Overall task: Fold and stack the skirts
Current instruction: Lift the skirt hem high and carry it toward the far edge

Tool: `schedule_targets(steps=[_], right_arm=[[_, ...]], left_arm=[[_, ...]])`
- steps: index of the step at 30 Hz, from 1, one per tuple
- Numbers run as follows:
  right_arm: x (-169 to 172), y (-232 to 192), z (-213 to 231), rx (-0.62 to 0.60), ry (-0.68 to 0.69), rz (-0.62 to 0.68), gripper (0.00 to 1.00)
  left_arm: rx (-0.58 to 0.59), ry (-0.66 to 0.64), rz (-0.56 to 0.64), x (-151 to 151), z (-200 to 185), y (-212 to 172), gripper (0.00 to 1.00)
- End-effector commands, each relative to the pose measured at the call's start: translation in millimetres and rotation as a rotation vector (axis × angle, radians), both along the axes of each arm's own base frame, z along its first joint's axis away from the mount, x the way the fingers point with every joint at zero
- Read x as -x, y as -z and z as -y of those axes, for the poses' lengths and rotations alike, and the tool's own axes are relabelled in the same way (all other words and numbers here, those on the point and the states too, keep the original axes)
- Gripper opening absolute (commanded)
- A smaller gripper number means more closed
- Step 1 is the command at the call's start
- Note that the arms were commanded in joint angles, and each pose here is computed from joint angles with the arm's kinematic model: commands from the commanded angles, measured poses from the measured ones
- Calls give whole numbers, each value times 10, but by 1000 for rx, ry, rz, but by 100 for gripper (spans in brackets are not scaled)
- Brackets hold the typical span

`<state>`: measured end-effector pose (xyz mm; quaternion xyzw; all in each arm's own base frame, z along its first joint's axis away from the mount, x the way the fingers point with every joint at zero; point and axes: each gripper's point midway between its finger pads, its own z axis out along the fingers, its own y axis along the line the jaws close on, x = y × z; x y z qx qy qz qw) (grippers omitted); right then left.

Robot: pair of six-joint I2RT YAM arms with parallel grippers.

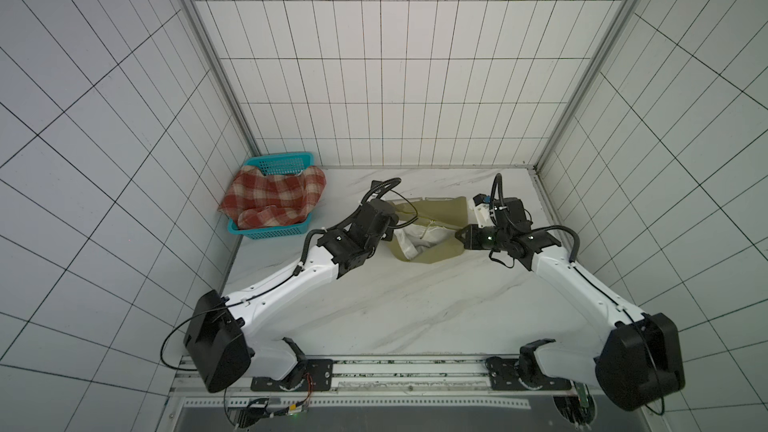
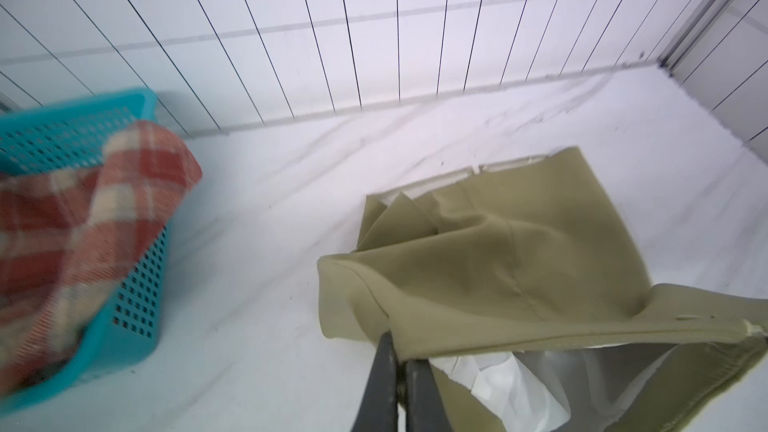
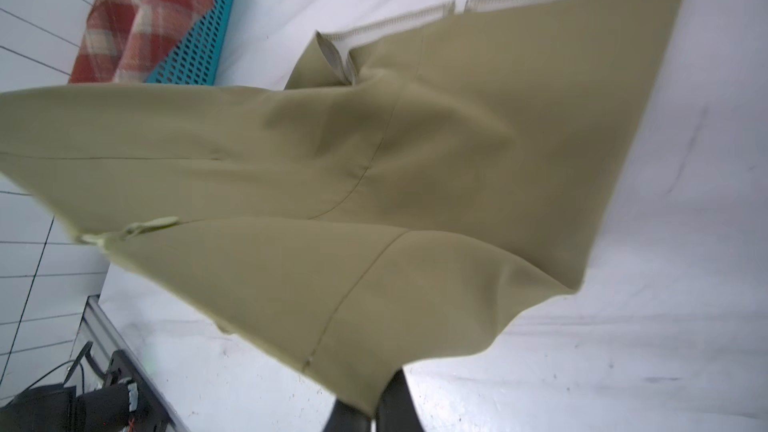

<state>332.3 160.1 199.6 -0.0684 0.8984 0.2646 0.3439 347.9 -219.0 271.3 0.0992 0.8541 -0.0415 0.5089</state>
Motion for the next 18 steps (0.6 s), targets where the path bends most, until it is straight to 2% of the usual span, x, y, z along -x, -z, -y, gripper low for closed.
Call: schedule_targets(steps=[1,5,12,15,18], right_arm=[[-90,-826,229,49,88,196,0],[77,-1140,305,23,114,254,0],[464,-1704,419,-21,128,358,0],[488,-1831,432,-23,129,374,0],[368,-1893,429,-1,135,386,0]], left_arm=[[-67,-81,66,-28,-384,-448,0],[2,-76,81,58,-539,-797,0],[49,-58,111,379,-774,-1310,0],[59,-62,123,438,-838,-1430,0],[57,-76,137,371,-899,-1533,0]])
